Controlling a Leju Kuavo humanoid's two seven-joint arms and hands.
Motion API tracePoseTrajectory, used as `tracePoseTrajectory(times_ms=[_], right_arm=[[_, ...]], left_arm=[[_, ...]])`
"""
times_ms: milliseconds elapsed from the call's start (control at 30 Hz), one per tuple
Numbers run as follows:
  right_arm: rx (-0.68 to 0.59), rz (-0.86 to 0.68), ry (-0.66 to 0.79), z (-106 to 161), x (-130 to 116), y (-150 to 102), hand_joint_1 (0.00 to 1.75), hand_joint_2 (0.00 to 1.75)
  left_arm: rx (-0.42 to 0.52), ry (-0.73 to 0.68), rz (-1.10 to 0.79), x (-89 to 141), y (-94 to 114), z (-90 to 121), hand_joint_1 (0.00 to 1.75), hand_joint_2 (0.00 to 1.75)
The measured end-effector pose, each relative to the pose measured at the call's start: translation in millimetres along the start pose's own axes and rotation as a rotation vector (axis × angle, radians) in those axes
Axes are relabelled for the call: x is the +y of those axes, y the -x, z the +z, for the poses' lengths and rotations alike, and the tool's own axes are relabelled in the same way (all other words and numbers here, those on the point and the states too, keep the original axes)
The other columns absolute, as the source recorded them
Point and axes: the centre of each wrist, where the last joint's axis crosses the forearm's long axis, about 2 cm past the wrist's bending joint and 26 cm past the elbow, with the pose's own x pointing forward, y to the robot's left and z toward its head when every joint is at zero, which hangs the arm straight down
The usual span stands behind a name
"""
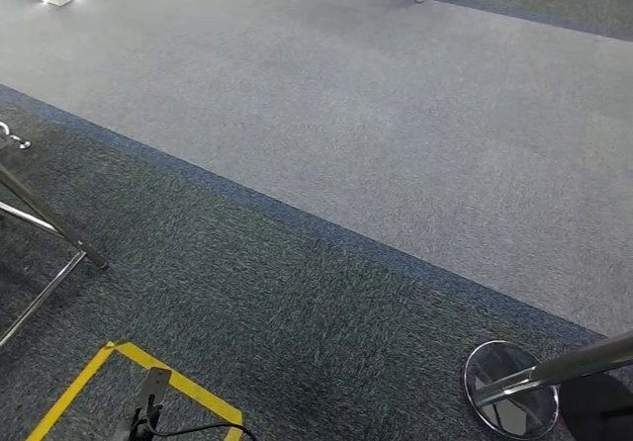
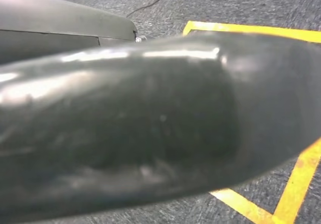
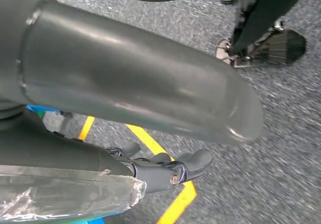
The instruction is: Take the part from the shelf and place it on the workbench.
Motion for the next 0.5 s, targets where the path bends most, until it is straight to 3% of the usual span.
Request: tracePoseTrajectory(times_ms=[500], right_arm=[[-0.005,0.014,-0.002,-0.3,-0.2,-1.7,0.0,0.0]], left_arm=[[0.001,0.008,0.002,-1.2,-0.3,0.3,0.0,0.0]])
